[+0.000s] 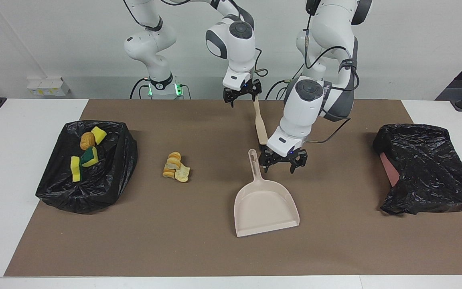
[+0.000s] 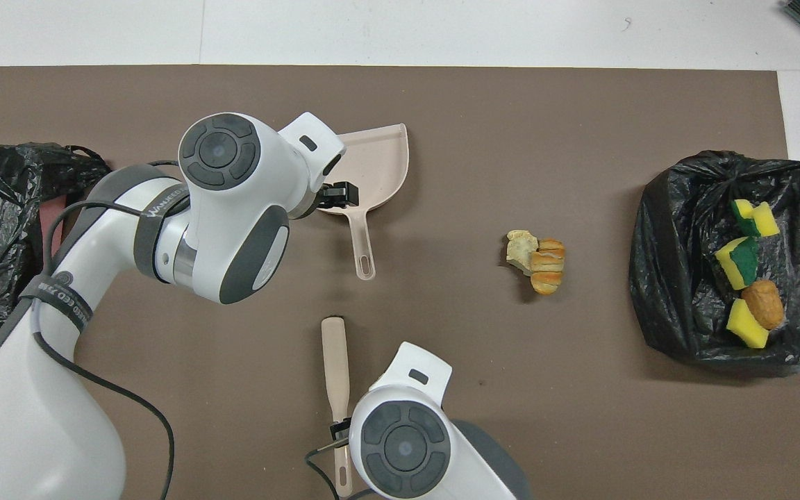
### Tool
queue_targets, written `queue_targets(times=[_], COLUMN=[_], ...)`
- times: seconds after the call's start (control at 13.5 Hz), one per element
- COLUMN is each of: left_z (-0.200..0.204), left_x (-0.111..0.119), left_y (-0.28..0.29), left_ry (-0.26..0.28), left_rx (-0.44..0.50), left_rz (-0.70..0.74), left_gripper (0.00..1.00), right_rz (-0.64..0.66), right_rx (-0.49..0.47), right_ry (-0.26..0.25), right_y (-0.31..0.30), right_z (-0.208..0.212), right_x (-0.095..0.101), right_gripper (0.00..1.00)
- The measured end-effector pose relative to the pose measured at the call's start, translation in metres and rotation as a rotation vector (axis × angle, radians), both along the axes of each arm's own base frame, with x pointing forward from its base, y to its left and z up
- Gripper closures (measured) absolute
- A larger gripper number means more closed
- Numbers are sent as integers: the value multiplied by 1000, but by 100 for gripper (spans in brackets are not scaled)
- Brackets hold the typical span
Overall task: Sweep and dump trash in bin
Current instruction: 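Grasp the brush handle with the right gripper while the left gripper holds the dustpan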
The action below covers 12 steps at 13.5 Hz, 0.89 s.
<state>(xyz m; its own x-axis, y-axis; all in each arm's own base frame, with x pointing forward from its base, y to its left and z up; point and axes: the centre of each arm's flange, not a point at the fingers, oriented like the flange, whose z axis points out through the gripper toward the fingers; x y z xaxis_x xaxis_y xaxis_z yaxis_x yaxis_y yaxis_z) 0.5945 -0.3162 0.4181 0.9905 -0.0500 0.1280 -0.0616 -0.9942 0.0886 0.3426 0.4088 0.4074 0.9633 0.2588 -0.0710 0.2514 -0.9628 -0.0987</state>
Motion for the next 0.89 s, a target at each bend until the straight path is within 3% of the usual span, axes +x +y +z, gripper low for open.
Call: queue_targets(times=[0.22, 0.67, 0.74, 0.89], left_z=[-13, -70, -72, -70], left_x=[-8, -31, -31, -30], left_y=[-13, -57, -58, -57], left_ry=[28, 114, 116, 120], left_rx=[10, 45, 46, 50], left_rz=[-16, 26, 28, 30], left_gripper=[0, 0, 7, 35], right_rz=[-28, -36, -35, -35], right_rx=[33, 54, 53, 54], right_ry=[2, -10, -9, -10], right_y=[25, 47, 47, 47], right_z=[-39, -72, -72, -71], right_x=[-30, -42, -42, -42], right_gripper=[0, 0, 0, 4])
